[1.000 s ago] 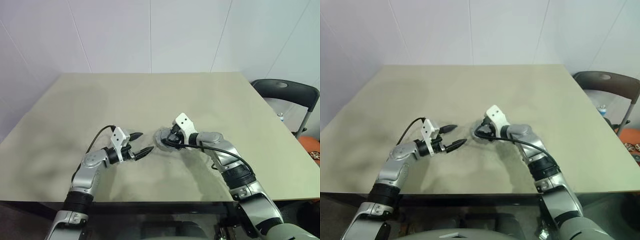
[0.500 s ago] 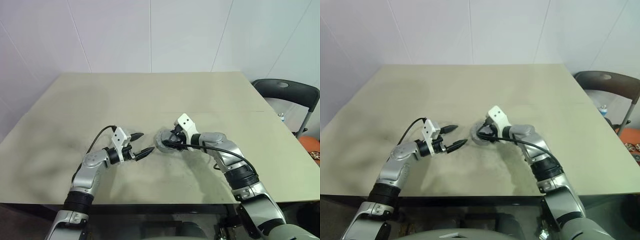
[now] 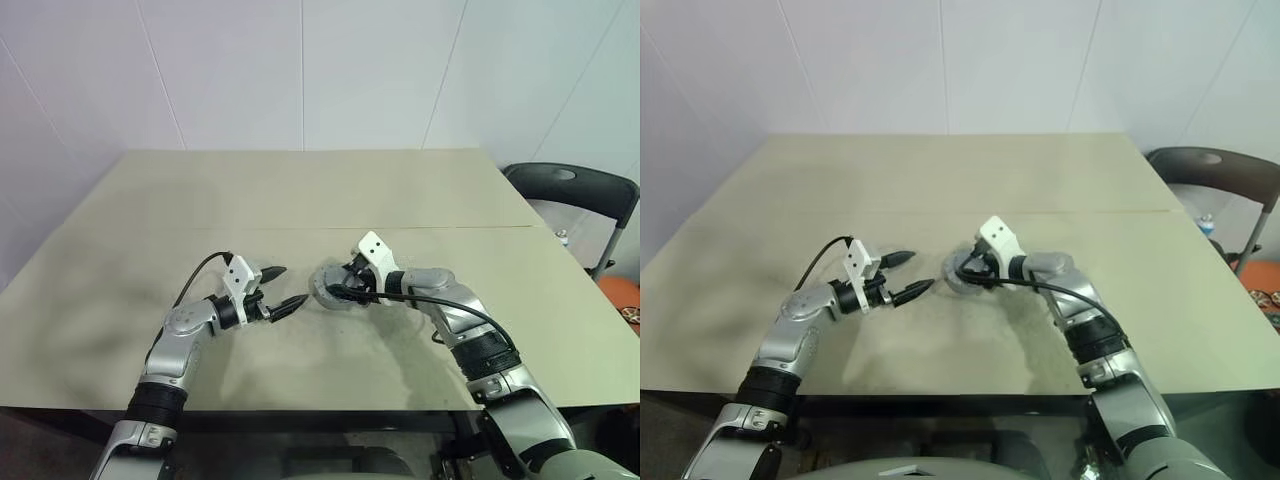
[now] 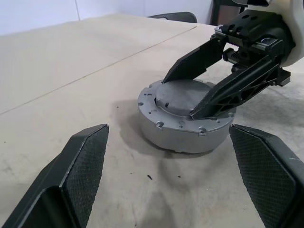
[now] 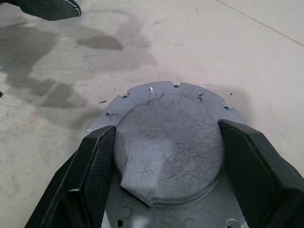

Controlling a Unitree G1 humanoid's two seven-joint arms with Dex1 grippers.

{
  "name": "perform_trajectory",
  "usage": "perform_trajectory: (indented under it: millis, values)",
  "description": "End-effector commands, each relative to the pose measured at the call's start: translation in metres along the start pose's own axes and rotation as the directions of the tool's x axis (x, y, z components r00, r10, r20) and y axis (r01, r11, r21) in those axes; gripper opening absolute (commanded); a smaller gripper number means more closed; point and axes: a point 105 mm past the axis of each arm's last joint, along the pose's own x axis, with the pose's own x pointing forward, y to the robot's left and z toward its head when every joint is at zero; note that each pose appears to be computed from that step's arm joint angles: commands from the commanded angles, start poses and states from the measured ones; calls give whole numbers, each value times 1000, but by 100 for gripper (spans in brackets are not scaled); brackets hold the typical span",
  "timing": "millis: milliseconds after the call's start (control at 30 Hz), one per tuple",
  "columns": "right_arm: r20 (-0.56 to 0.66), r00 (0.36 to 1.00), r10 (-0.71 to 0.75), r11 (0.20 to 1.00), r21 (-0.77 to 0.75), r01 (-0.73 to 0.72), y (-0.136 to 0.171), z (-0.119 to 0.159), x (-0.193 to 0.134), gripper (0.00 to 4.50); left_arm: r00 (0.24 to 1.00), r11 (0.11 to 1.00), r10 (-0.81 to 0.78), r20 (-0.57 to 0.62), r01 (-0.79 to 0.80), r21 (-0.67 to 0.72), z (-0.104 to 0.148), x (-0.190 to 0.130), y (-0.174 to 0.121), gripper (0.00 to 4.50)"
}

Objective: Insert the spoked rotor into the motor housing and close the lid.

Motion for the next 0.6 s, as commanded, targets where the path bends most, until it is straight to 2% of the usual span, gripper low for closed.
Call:
perform_trajectory:
  millis: [33, 200, 400, 433, 500, 533, 600]
  values:
    - [-245, 969, -36, 989, 128, 69, -6, -80, -2, 304, 999, 999, 2, 45, -4, 52, 16, 4, 4, 433]
    - [-276, 961, -5, 993, 113, 37, 0, -89, -3, 304, 999, 998, -2, 49, 0, 55, 17, 6, 2, 433]
    - [-266, 964, 8, 993, 113, 23, 3, -86, -2, 304, 999, 998, -11, 53, 8, 59, 18, 10, 1, 433]
    - [-263, 965, 7, 993, 114, 24, 2, -85, -2, 381, 999, 998, -11, 53, 8, 59, 18, 10, 2, 433]
    - [-257, 966, 17, 993, 114, 12, 4, -83, -2, 432, 999, 998, -11, 52, 8, 60, 18, 10, 2, 433]
    - [-254, 967, 24, 993, 115, 5, 5, -82, -2, 449, 999, 998, -11, 52, 8, 60, 18, 10, 2, 433]
    - [-209, 976, 60, 989, 143, -30, 10, -74, 0, 449, 999, 998, -10, 50, 8, 59, 17, 10, 2, 433]
